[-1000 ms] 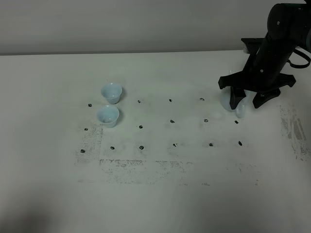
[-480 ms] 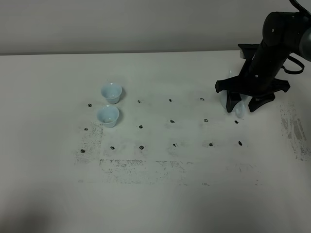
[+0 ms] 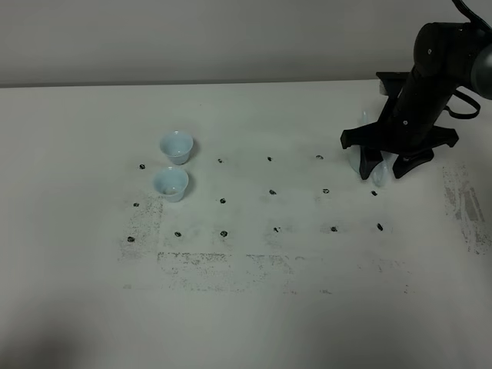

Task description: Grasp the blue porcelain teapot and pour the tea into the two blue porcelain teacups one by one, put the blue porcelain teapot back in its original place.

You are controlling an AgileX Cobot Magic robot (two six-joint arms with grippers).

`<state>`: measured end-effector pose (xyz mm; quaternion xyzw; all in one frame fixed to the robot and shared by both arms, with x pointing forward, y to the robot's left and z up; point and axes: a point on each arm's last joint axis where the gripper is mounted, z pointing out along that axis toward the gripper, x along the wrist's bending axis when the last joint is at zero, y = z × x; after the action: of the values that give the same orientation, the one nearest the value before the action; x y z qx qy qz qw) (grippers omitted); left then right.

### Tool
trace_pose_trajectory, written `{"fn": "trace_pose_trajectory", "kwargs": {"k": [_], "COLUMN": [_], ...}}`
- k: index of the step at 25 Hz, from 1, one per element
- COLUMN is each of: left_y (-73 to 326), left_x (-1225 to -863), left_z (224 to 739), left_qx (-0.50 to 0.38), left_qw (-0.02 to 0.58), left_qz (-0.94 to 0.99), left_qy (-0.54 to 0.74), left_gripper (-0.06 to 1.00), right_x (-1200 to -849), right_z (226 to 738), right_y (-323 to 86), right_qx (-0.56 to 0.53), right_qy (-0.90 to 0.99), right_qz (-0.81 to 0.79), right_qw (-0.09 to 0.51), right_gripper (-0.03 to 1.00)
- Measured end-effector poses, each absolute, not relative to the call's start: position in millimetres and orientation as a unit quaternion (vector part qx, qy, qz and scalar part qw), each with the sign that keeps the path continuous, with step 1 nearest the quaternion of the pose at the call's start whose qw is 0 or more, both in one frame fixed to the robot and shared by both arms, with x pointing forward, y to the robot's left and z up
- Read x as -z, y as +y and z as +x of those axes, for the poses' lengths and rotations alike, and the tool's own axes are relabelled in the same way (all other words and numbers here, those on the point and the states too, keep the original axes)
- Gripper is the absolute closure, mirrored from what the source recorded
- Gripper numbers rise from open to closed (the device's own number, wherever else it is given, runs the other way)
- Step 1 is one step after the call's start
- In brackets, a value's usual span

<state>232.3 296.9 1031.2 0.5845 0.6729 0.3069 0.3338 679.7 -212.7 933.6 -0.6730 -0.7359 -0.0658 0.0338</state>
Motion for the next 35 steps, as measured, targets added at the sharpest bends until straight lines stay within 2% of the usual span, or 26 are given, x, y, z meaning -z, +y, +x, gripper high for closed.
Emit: {"fn": "trace_pose_trajectory", "kwargs": {"k": [10, 13, 24, 35], "left_y": [296.9, 296.9, 296.9, 296.9], "left_x": [-1031.2, -1031.2, -1031.2, -1031.2], "left_z": [232.3, 232.3, 232.3, 232.3], "left_qx": [-0.307, -0.307, -0.307, -0.307], "left_qw": [0.334, 0.334, 0.334, 0.334], "left_qz": [0.584, 0.584, 0.584, 0.584], "left_qy": [0.673, 0.673, 0.673, 0.673], "left_gripper": [0.22, 0.22, 0.22, 0.22], "right_x": [-926.2, -926.2, -926.2, -930.5], "right_z": [680.7, 680.7, 680.8, 682.1], "right_y": [-213.0, -213.0, -213.2, -214.3], "right_qx": [0.061, 0.061, 0.060, 0.059], "right_qy": [-0.735, -0.735, -0.734, -0.744], "right_qz": [-0.674, -0.674, -0.676, -0.665], "right_qw": [0.038, 0.038, 0.036, 0.028], "right_gripper": [0.50, 0.55, 0.92, 0.92]}}
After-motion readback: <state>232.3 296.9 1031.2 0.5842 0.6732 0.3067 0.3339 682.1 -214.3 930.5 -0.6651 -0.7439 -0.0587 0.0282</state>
